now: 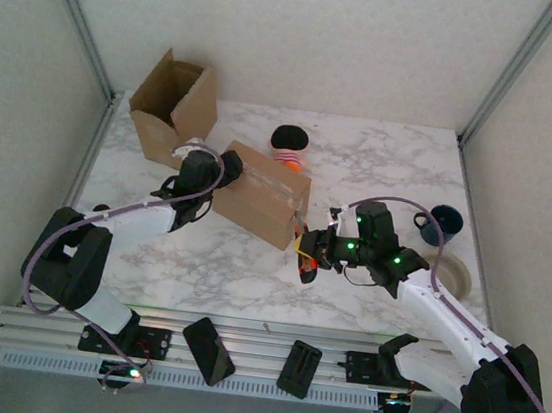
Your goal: Unpack the express box
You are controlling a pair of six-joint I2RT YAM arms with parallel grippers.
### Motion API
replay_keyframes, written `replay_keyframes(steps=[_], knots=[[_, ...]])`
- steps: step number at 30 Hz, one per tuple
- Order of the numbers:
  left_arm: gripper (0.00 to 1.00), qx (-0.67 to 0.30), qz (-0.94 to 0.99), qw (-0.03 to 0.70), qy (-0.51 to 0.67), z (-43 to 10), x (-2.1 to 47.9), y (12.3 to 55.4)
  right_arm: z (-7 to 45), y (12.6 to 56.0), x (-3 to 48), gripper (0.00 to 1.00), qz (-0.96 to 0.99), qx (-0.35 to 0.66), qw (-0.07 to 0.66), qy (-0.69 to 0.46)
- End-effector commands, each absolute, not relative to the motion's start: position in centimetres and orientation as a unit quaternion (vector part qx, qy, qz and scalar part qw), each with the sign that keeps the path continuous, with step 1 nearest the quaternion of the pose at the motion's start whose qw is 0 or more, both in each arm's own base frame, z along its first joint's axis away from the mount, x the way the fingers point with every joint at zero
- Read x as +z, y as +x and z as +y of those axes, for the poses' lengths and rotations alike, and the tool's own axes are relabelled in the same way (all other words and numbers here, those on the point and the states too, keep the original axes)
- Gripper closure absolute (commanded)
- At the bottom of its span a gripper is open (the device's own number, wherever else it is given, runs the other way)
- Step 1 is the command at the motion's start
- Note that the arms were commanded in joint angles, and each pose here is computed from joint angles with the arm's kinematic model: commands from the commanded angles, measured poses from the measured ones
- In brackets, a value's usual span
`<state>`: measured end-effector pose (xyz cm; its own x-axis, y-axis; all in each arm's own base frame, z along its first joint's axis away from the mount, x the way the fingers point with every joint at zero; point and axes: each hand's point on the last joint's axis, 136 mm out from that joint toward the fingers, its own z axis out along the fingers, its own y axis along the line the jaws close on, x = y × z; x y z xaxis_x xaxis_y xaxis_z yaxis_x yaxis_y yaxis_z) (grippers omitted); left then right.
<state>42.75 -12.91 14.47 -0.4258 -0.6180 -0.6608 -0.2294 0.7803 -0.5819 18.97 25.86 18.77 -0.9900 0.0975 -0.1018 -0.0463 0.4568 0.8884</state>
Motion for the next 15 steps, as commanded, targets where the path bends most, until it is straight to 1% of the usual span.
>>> replay_keyframes(steps=[1, 10, 13, 15], knots=[[0.00, -0.105, 0.887, 0.367, -0.259, -10.7, 6.0, 39.0, 26.6, 16.5, 19.6, 1.00, 0.837, 0.546, 0.034, -0.023], [0.00, -0.106, 0.887, 0.368, -0.258, -10.7, 6.1, 39.0, 26.2, 16.4, 19.7, 1.00, 0.841, 0.538, 0.042, -0.019], [0.00, -0.114, 0.885, 0.374, -0.253, -11.0, 6.8, 39.3, 24.7, 17.2, 19.8, 1.00, 0.869, 0.489, 0.077, -0.017], [0.00, -0.126, 0.881, 0.386, -0.243, -11.5, 8.3, 40.0, 22.1, 18.9, 20.1, 1.00, 0.894, 0.430, 0.124, -0.015]])
